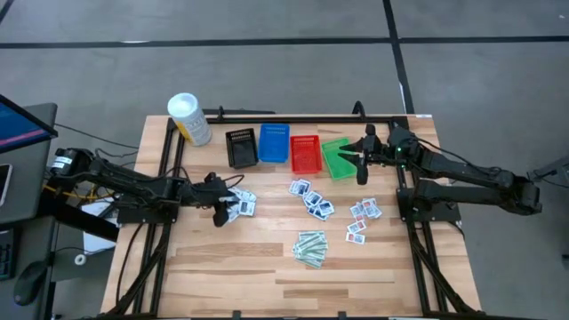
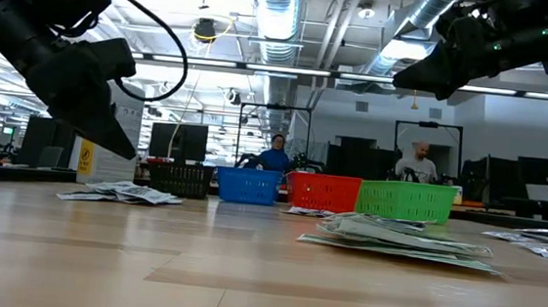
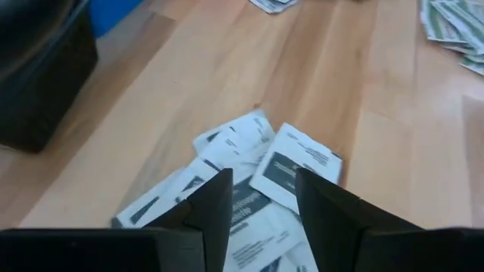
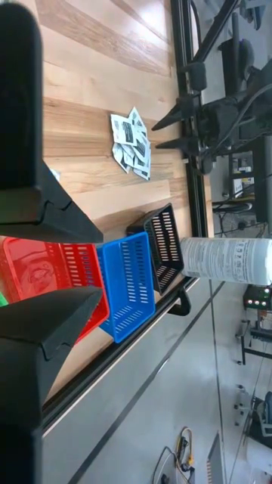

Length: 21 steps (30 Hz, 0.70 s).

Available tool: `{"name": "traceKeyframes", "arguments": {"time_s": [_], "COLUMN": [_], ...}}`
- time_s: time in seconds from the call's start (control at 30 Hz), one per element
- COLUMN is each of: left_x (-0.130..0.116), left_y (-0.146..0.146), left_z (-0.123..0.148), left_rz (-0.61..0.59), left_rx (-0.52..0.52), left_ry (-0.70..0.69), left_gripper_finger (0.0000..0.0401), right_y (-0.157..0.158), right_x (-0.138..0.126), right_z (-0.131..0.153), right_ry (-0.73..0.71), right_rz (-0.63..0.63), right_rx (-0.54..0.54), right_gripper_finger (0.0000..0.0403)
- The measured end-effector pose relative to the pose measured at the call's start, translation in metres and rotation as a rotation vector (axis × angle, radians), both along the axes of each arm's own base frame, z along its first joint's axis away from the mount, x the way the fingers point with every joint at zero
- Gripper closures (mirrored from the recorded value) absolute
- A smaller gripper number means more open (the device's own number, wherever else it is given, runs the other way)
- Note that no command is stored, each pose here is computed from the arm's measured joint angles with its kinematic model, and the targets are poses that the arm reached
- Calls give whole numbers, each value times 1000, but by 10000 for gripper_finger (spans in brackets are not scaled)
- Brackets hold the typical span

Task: Pick & Place First Aid Supplies
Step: Put the gray pad into the black bin

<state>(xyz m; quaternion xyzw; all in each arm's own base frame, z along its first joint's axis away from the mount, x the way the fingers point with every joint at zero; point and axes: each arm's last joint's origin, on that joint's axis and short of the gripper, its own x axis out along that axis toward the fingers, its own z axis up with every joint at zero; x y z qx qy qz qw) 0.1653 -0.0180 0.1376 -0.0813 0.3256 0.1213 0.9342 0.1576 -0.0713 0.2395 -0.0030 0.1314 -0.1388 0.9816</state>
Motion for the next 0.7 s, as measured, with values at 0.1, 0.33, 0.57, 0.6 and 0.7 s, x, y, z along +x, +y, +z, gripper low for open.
{"name": "traceKeyframes", "arguments": {"time_s": [0.1, 0.33, 0.57, 0.6, 0.7], "left_x": [4, 10, 13, 14, 19], "left_y": [-2, -3, -4, -4, -5], "left_z": [5, 13, 5, 3, -4], "left_rz": [-82, -262, -277, -277, -279], "left_rx": [30, 235, 258, 257, 258], "left_ry": [-48, -111, -69, -63, -47], "left_gripper_finger": [262, 269, 270, 270, 270], "right_y": [0, 0, 0, 0, 0], "right_x": [0, 0, 0, 0, 0], "right_z": [0, 0, 0, 0, 0], "right_ry": [0, 0, 0, 1, 0], "right_rz": [-1, 0, -1, -1, -1], "right_rx": [0, 0, 0, 0, -1], "right_gripper_finger": [305, 305, 305, 305, 305]}}
